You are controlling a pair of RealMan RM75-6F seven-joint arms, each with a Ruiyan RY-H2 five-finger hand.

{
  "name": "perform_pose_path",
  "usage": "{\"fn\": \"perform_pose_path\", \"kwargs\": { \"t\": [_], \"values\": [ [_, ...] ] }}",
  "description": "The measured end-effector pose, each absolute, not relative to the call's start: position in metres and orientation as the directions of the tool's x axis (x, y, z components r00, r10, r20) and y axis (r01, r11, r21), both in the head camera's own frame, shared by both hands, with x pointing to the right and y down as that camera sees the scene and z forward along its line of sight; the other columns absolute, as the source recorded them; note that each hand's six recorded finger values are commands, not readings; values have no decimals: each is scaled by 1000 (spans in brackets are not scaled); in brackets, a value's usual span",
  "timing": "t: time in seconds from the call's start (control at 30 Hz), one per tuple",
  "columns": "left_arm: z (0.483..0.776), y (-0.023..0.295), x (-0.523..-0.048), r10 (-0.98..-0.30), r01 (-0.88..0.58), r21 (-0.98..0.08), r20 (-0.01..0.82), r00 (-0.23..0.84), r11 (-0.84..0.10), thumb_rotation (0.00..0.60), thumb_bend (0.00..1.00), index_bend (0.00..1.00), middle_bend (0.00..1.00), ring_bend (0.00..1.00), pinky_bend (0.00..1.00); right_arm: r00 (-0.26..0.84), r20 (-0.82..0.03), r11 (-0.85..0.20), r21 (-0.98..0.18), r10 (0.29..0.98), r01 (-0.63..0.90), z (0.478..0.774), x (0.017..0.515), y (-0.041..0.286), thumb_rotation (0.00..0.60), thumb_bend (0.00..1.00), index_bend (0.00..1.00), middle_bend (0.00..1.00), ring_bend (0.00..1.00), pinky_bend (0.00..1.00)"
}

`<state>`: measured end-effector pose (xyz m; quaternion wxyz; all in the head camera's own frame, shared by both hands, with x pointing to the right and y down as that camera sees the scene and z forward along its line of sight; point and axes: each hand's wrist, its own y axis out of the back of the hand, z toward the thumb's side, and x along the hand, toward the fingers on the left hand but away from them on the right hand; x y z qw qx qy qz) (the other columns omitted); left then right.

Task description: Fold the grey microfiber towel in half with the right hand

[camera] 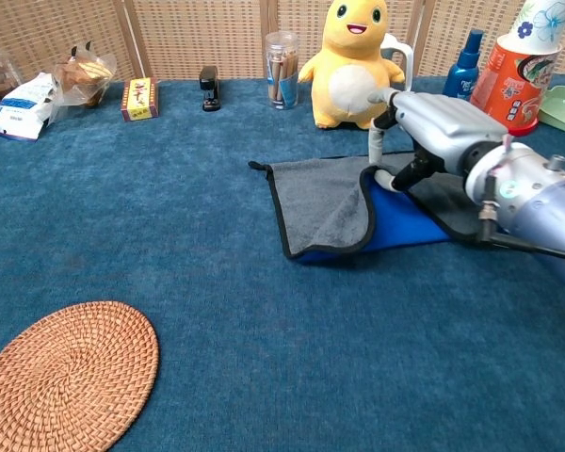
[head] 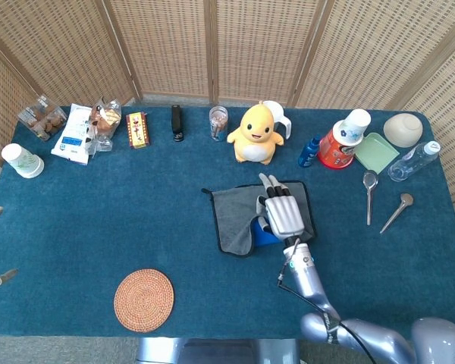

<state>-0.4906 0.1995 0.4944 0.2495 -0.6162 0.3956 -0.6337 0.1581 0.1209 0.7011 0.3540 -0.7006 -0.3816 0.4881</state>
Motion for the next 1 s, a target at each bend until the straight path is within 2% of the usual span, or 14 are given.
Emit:
{"fn": "perform_pose_path", "kwargs": {
  "t": [0.27,1.0],
  "values": [
    [495,200,-490,-801,-171,-806,587,-113,-567,600,103,0,0,0,0,192,-411,-443,-878,891,178,708,143,107,600,489,679,77,0,223],
    [501,197,-495,-785,-181,-792,607,-127,-583,600,103,0,0,0,0,182,-429,-441,-897,885,28,733,113,79,600,488,676,75,0,224]
  ]
}}
